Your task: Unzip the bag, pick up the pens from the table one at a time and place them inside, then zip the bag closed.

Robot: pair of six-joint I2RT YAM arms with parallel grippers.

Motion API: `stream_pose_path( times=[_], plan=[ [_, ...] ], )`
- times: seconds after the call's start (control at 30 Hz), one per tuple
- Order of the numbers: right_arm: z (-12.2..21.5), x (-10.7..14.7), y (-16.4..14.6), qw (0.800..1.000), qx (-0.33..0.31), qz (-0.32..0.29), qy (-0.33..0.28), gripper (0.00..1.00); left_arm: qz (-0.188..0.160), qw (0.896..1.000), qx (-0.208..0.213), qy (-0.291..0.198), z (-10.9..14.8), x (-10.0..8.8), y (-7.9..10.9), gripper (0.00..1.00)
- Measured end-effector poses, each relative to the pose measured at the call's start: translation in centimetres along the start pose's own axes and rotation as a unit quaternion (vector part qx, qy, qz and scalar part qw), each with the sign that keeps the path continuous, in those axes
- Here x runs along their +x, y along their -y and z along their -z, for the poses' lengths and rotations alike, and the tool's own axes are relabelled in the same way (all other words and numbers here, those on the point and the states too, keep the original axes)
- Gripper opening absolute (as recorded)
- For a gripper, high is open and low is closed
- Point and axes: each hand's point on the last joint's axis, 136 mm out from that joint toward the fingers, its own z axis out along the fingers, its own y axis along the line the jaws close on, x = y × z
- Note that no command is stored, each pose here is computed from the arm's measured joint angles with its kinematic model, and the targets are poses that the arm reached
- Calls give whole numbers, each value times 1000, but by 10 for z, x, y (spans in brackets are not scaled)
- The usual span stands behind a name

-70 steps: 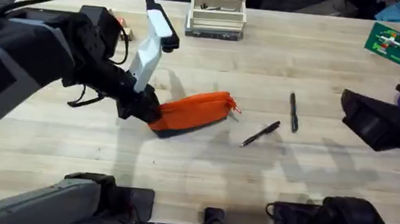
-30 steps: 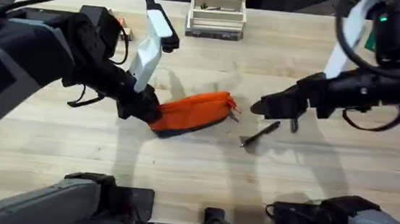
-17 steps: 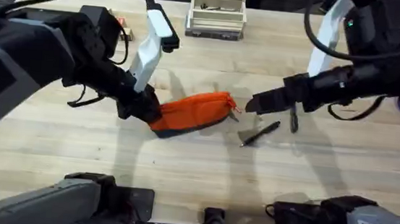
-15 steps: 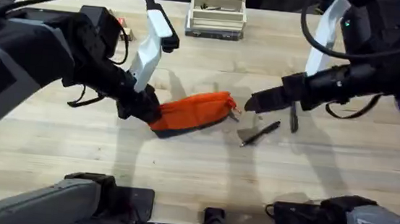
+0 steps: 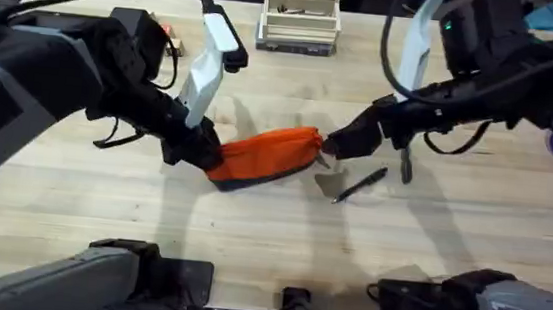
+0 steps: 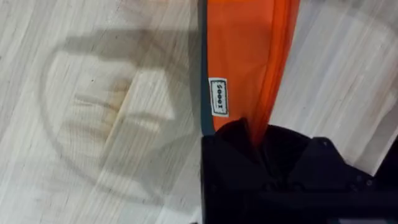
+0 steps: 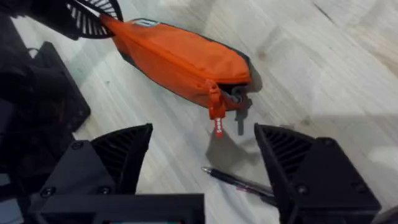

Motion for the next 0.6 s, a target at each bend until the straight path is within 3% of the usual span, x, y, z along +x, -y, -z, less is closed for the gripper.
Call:
stream_pose_path(
  times=[0.6],
  plan=[
    [-47, 15, 22, 998, -17, -22, -54, 996, 0, 1000, 0, 0, 0, 0, 0, 43]
  ],
)
